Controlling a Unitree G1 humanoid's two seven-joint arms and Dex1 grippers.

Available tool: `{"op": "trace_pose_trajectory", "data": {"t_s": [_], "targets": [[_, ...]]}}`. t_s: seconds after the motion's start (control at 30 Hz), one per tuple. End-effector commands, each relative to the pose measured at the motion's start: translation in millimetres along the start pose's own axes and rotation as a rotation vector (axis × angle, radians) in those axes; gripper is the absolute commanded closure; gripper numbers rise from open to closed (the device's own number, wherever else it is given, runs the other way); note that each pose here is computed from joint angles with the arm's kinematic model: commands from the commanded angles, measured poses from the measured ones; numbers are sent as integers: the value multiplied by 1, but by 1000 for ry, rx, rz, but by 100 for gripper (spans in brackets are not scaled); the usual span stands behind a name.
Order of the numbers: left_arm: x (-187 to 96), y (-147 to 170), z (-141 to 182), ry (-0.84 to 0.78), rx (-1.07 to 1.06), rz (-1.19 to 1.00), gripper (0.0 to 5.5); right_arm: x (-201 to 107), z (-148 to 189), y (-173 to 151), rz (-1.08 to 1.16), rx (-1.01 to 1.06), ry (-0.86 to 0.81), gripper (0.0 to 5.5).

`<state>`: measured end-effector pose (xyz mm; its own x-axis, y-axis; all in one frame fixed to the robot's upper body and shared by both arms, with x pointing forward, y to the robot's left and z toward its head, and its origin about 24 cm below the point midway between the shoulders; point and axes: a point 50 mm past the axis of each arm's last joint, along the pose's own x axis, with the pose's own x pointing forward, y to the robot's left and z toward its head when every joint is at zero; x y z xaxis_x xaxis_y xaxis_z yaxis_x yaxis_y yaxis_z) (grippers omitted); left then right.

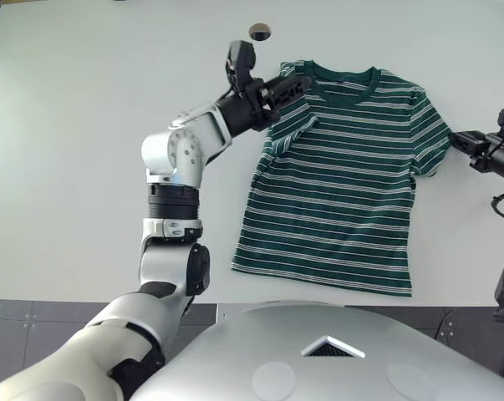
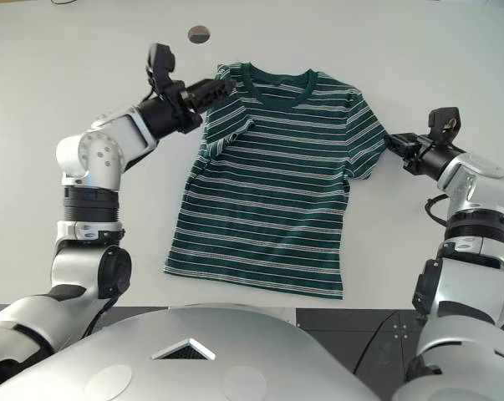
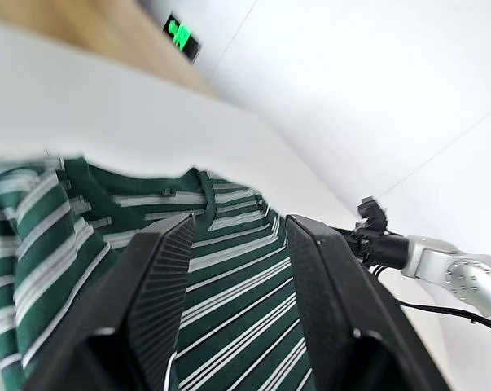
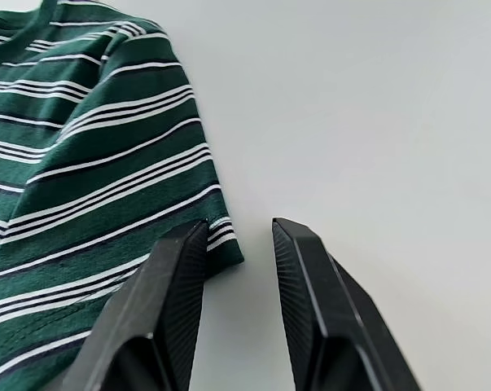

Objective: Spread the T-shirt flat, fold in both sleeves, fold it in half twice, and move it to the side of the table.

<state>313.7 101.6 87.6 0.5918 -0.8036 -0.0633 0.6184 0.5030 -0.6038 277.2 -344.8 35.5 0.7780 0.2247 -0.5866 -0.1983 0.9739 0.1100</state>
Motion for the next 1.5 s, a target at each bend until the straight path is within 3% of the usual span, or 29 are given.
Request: {"op": "trace_pose_trajectory", "data": {"t_s": [0.03,0.27,0.5,0.7,0.83,1.0,1.5], "targets": [[-9,0,9,-41,-7,6,341,8,-22,6,22,13,97,404],[-19,8,22,-111,-10,96,341,18,-27,17,81,2,131,404],[-19,16,21,-117,-22,146,341,23,-24,25,121,7,120,536],[-19,17,21,-120,-20,156,341,21,-17,25,121,-12,111,536],[-19,18,23,-129,-21,157,341,18,10,30,149,-58,44,536],[-17,18,23,-140,-28,150,341,17,39,58,228,-128,-29,536],[-17,21,22,-153,-45,151,341,27,67,115,350,-179,-99,536]]}}
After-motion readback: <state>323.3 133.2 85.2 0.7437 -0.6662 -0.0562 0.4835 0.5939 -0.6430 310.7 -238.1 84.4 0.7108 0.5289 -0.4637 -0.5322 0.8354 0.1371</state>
